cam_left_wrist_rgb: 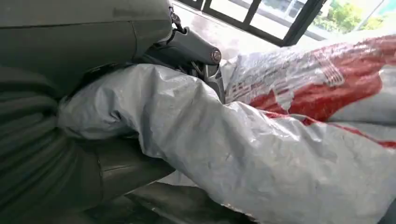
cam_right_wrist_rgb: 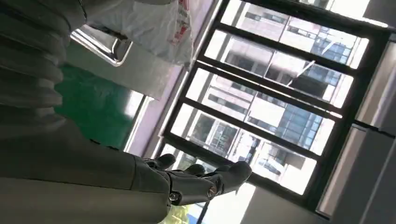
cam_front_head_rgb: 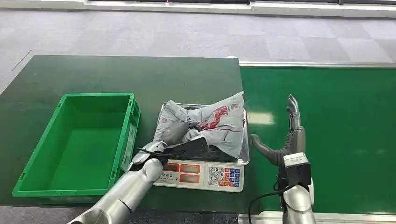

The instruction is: Moved the parcel from conveyor to table for the left to box.

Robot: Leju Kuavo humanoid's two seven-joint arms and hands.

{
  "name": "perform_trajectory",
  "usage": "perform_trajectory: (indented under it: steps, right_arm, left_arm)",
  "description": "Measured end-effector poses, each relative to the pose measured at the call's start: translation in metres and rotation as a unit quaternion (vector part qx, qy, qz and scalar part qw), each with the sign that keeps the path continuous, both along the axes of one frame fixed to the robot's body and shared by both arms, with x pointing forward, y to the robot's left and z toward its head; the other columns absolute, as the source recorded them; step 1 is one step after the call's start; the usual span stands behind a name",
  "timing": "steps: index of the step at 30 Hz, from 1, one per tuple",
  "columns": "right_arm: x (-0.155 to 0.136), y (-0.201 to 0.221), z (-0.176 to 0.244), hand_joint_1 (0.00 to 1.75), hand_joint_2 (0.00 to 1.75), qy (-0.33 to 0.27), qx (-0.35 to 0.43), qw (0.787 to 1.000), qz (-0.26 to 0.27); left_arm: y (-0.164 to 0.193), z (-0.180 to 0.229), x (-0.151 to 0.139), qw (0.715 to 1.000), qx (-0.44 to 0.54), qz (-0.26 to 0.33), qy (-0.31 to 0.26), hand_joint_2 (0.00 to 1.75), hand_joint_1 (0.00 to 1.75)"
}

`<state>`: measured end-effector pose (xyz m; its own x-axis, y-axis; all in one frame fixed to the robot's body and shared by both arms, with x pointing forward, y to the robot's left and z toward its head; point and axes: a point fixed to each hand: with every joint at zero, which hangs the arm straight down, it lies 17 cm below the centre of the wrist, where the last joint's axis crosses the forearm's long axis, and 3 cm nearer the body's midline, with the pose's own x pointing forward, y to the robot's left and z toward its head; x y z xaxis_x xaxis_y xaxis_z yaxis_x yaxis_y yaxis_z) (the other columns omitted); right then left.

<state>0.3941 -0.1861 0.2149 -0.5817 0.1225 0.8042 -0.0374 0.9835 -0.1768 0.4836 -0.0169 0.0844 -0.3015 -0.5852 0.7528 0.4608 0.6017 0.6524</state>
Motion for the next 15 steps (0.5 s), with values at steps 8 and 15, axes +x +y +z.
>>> perform_trajectory:
  steps: [8,15]
  right_arm:
    - [-0.011,-0.021,0.012,0.00,1.75,-0.018,0.002,0.999,-0.032]
    - [-0.018,-0.037,0.008,0.00,1.75,-0.015,0.002,0.998,-0.056]
  left_arm:
    - [0.020,0.041,0.009,0.989,-0.134,0.042,-0.037,1.75,1.75]
    - [0.086,0.092,0.020,0.959,-0.241,0.116,-0.091,1.75,1.75]
